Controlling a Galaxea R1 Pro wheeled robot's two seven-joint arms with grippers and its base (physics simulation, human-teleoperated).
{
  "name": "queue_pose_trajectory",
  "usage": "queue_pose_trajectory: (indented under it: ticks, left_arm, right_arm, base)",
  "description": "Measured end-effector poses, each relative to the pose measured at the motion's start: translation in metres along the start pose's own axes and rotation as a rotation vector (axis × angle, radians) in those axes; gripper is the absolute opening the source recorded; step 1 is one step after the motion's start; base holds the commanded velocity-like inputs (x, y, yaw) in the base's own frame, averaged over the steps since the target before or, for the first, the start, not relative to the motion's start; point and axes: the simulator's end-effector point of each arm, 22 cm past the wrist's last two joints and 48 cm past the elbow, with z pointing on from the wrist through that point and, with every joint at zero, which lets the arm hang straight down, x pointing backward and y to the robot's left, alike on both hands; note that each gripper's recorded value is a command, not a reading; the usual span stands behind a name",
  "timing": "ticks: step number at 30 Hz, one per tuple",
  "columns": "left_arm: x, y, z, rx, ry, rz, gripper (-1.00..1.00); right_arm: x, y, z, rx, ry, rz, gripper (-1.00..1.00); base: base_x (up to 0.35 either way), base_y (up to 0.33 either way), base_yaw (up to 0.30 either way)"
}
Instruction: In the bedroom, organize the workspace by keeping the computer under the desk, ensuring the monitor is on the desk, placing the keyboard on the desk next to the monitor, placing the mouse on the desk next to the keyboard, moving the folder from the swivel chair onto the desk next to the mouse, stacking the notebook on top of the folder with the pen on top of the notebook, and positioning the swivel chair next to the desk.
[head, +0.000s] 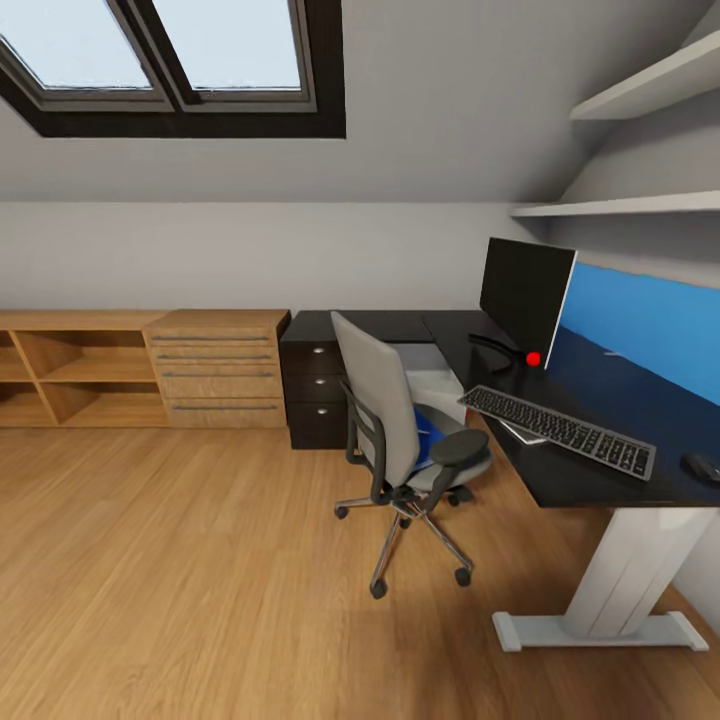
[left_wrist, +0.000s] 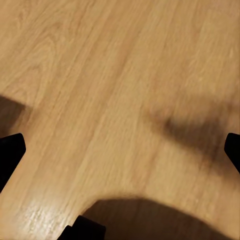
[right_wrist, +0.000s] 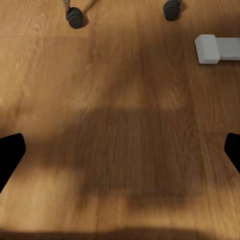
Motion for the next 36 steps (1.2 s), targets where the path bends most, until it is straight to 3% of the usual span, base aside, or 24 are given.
queue_pose_trajectory:
  ticks: [7, 16, 19, 36]
  left_arm:
    - [0.011, 0.001, 0.01, 0.0, 0.0, 0.0, 1.0]
    - [0.011, 0.003, 0.01, -0.003, 0.001, -0.001, 1.0]
    - [0.011, 0.002, 0.01, -0.004, 0.001, -0.002, 1.0]
    - [0.011, 0.001, 0.01, 0.003, -0.002, -0.001, 1.0]
  right_arm:
    - [0.012, 0.0, 0.008, 0.0, -0.001, 0.0, 1.0]
    - [0.013, -0.002, 0.008, 0.003, 0.001, 0.0, 1.0]
    - [0.013, -0.015, 0.008, 0.017, 0.001, -0.011, 1.0]
    - [0.013, -0.017, 0.008, 0.019, 0.001, -0.014, 1.0]
  base:
    - [0.0, 0.0, 0.0]
    - [0.0, 0.0, 0.0]
    - [0.0, 0.0, 0.0]
    - [0.0, 0.0, 0.0]
